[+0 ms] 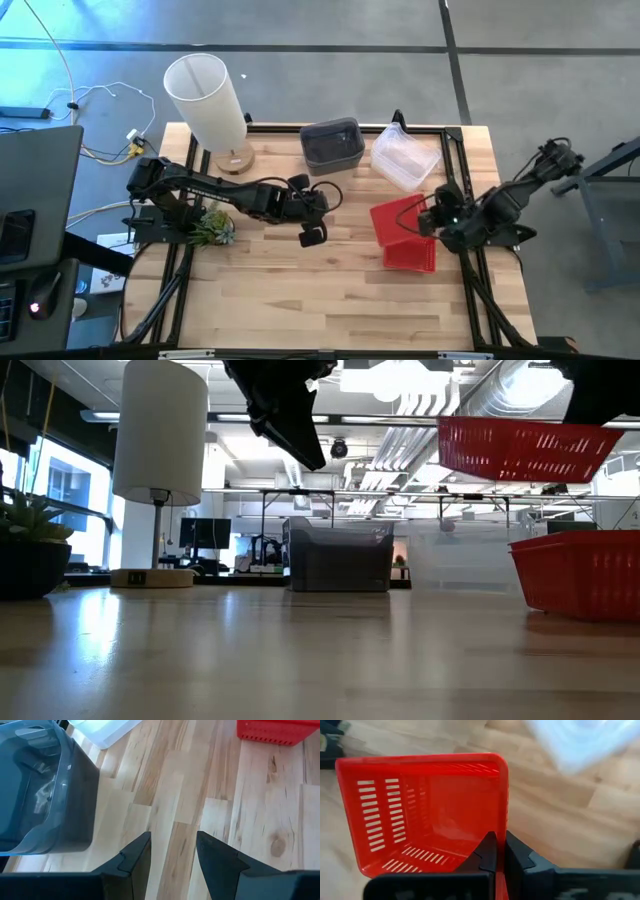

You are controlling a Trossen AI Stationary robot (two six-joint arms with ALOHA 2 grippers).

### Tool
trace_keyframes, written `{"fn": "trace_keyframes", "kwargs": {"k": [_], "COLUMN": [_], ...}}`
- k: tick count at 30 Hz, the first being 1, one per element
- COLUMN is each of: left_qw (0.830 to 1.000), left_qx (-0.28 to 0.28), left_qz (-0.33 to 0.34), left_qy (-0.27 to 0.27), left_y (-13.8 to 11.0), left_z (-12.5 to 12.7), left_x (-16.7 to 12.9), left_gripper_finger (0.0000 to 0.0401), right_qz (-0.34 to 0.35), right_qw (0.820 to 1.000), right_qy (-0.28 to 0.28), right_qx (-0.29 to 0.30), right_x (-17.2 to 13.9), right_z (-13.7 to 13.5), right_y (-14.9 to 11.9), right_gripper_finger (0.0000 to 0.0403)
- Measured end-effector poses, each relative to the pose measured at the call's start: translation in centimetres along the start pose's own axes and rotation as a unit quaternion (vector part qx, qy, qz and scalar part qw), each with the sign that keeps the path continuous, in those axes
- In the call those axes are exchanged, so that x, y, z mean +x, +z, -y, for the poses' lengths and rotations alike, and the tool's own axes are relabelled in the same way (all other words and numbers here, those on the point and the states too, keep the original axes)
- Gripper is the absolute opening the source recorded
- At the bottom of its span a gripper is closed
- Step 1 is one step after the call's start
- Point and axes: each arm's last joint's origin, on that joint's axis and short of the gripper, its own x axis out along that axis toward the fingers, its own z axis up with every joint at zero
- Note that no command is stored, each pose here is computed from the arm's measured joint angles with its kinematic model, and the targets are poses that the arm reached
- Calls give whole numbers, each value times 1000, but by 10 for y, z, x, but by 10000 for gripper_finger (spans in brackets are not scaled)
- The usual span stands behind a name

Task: Stack baskets by color
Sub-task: Stack the left red bin on the stacked red bins

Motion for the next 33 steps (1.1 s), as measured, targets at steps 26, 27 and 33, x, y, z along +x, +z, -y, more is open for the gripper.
{"fn": "trace_keyframes", "kwargs": {"k": [26, 27, 33], "left_qw": [998, 998, 998], "left_qx": [67, 65, 60], "left_qz": [-3, -4, -5], "left_qy": [-14, -15, -22], "left_y": [-5, -5, -5], "left_z": [16, 16, 16], "left_x": [-7, -7, -7], "left_gripper_finger": [145, 145, 145], "right_qz": [-57, -56, -69], "right_qw": [991, 991, 993], "right_qy": [17, 15, -34], "right_qx": [119, 118, 94], "right_x": [8, 8, 8], "right_z": [1, 2, 9], "right_y": [-70, -70, -68], "right_gripper_finger": [0, 0, 0]}}
